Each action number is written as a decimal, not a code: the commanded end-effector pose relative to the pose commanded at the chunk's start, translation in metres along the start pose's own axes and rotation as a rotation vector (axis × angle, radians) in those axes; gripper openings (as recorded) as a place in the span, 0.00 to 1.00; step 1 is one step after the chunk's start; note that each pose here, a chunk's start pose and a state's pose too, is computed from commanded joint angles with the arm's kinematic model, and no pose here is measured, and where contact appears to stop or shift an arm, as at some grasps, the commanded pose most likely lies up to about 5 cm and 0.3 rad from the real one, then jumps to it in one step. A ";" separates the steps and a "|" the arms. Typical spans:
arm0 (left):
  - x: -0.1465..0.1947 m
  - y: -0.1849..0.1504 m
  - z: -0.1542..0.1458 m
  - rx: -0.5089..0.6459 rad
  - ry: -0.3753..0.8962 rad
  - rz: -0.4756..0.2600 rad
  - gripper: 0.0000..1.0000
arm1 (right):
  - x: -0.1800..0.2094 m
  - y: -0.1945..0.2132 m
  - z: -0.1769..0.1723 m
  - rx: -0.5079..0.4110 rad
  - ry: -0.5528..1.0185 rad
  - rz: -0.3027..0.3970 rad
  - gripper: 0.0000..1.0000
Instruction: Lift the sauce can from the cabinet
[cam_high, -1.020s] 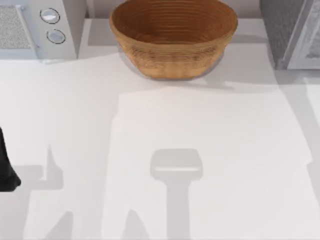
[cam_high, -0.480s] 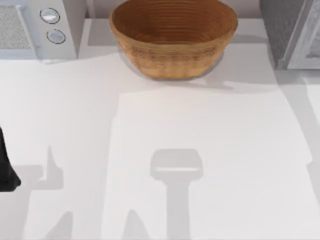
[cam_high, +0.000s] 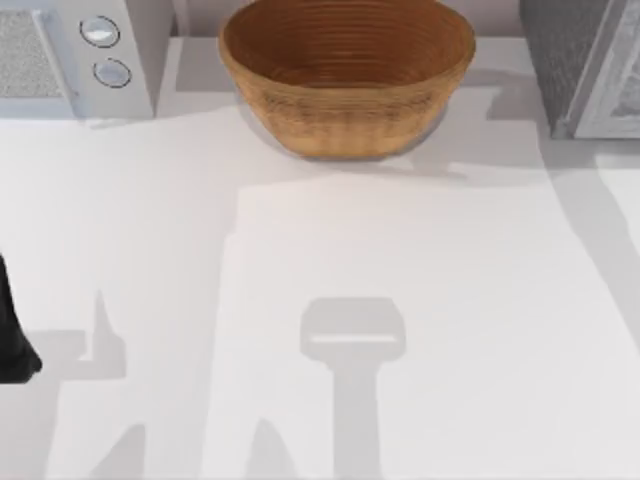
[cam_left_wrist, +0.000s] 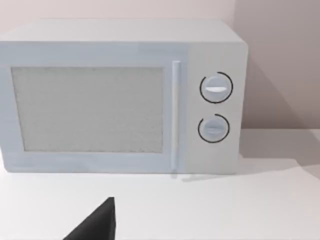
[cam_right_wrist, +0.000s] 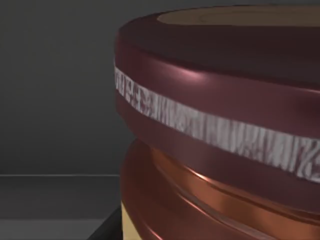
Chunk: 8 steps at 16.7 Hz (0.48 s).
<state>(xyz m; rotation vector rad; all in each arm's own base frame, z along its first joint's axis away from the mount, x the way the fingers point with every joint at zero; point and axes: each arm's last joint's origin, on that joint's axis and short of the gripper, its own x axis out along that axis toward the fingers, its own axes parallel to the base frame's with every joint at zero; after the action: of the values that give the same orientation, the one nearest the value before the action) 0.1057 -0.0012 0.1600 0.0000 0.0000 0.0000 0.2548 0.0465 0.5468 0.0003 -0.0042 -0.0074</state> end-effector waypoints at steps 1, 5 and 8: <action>0.000 0.000 0.000 0.000 0.000 0.000 1.00 | -0.019 0.000 0.006 0.000 0.001 0.000 0.00; 0.000 0.000 0.000 0.000 0.000 0.000 1.00 | -0.080 -0.006 0.019 0.001 -0.003 0.000 0.00; 0.000 0.000 0.000 0.000 0.000 0.000 1.00 | -0.089 -0.007 0.021 0.001 -0.005 -0.001 0.00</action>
<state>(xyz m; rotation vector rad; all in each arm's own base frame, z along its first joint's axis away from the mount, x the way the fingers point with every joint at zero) 0.1057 -0.0012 0.1600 0.0000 0.0000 0.0000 0.1661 0.0400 0.5670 0.0018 -0.0094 -0.0080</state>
